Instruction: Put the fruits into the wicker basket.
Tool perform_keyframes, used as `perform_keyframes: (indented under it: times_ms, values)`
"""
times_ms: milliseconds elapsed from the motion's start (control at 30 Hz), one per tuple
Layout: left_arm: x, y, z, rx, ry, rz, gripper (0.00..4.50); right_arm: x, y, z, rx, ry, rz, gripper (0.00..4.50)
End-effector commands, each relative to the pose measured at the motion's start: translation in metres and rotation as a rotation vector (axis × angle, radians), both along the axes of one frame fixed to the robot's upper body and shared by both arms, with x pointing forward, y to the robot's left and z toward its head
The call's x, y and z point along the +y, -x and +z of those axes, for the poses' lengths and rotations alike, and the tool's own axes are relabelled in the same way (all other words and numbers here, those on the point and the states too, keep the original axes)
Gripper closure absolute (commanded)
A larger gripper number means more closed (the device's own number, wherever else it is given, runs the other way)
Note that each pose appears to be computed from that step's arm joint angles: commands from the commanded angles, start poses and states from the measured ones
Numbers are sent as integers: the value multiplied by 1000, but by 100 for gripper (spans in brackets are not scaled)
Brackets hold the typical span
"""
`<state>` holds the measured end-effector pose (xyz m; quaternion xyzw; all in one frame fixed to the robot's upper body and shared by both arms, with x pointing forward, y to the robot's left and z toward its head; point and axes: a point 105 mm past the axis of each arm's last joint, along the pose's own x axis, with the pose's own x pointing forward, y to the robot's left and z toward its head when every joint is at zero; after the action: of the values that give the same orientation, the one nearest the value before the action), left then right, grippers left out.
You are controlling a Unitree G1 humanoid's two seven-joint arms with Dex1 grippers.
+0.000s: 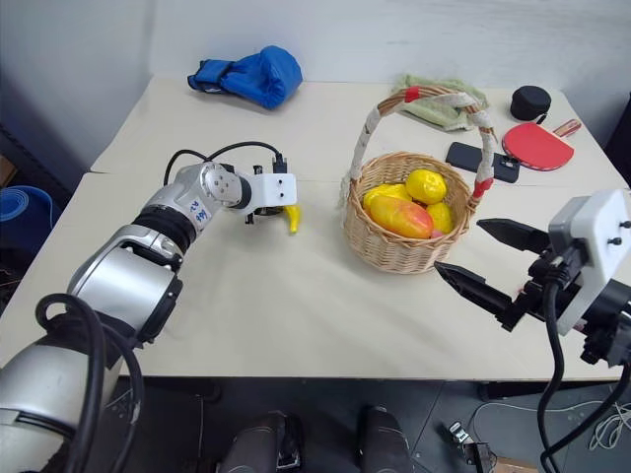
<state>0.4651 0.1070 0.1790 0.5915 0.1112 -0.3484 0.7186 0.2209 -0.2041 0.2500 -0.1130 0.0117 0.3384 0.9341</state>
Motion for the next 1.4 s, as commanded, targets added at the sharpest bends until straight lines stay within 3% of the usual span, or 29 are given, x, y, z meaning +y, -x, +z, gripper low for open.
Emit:
perform_keyframes:
  times_ms: [33,300,533,733,900,1067,1400]
  values:
    - [-1,0,4,-2,-12,-4,367,-2,4,13,-67,-3,-12,0]
    - [-3,3,12,69,115,2,394,-4,3,13,-70,-1,-10,0]
    - [-9,13,49,134,317,-87,394,-5,3,13,-73,-3,-8,0]
    - [-9,44,75,303,407,-293,394,-7,4,12,-65,-3,-13,0]
    - [-47,85,109,403,557,-465,394,-11,6,12,-61,1,-24,0]
    - [-86,116,117,422,639,-484,394,-23,8,17,-72,9,-75,0]
    - [-142,113,119,398,739,-415,394,-32,9,16,-80,4,-126,0]
